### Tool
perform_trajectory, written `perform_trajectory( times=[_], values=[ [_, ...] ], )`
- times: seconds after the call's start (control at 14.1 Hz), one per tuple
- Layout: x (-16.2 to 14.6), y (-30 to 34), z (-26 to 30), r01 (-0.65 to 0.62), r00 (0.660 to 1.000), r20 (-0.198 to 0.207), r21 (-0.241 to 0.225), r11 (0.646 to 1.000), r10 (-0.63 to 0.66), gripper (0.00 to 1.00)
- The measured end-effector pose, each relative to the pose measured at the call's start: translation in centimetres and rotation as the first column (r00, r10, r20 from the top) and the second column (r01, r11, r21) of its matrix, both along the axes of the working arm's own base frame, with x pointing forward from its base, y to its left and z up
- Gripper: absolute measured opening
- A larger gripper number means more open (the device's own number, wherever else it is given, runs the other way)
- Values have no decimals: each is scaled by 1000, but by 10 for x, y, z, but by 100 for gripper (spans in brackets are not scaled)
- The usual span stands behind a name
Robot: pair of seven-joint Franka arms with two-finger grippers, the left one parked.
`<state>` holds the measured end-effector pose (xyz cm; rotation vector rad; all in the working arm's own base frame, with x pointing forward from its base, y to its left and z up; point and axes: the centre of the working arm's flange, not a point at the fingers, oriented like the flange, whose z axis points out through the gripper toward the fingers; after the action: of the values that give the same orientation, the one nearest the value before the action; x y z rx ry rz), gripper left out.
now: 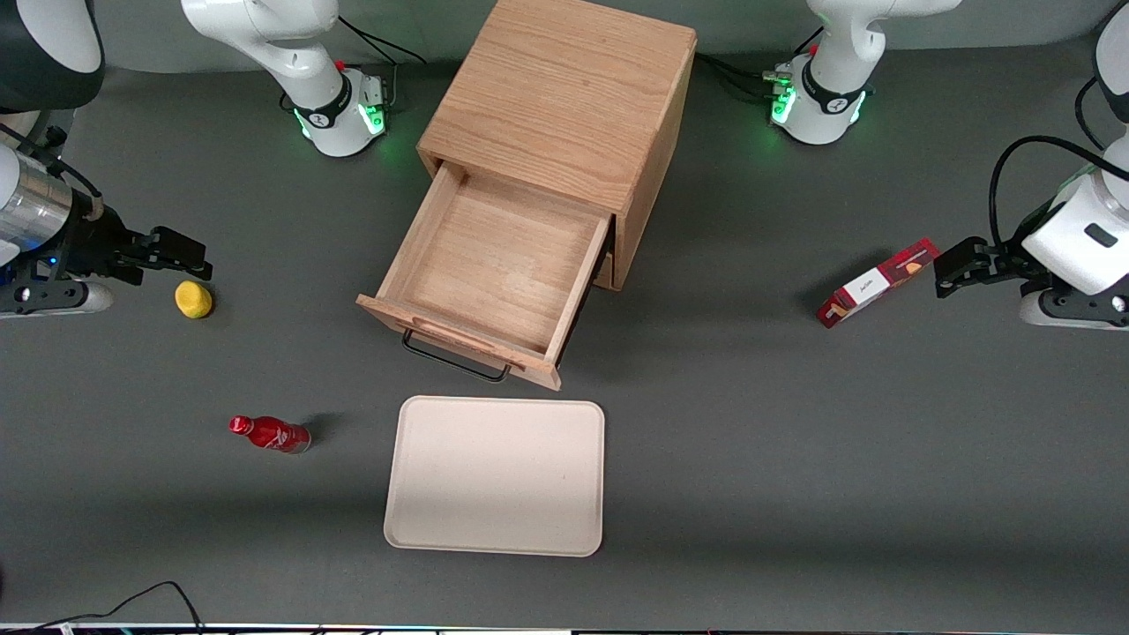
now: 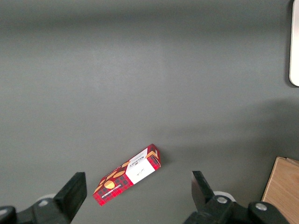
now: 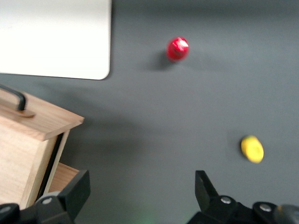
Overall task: Close top drawer
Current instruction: 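Move the right gripper to the open drawer's black handle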
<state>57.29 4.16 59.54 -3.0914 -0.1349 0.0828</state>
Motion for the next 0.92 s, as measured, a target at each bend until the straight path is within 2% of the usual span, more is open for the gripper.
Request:
perform_trajectory(
  times=[0.14, 0.35, 0.71, 0.85, 0.92],
  values=[
    [15, 29, 5, -129, 992, 12, 15, 992, 129, 100],
    [46, 88, -5, -288, 958, 18, 55, 956, 288, 100],
    [85, 153, -31, -406, 914, 53, 116, 906, 403, 100],
    [93, 170, -47, -501, 865, 63, 126, 856, 497, 100],
    [97, 176, -57, -573, 819, 72, 129, 809, 569, 100]
  ],
)
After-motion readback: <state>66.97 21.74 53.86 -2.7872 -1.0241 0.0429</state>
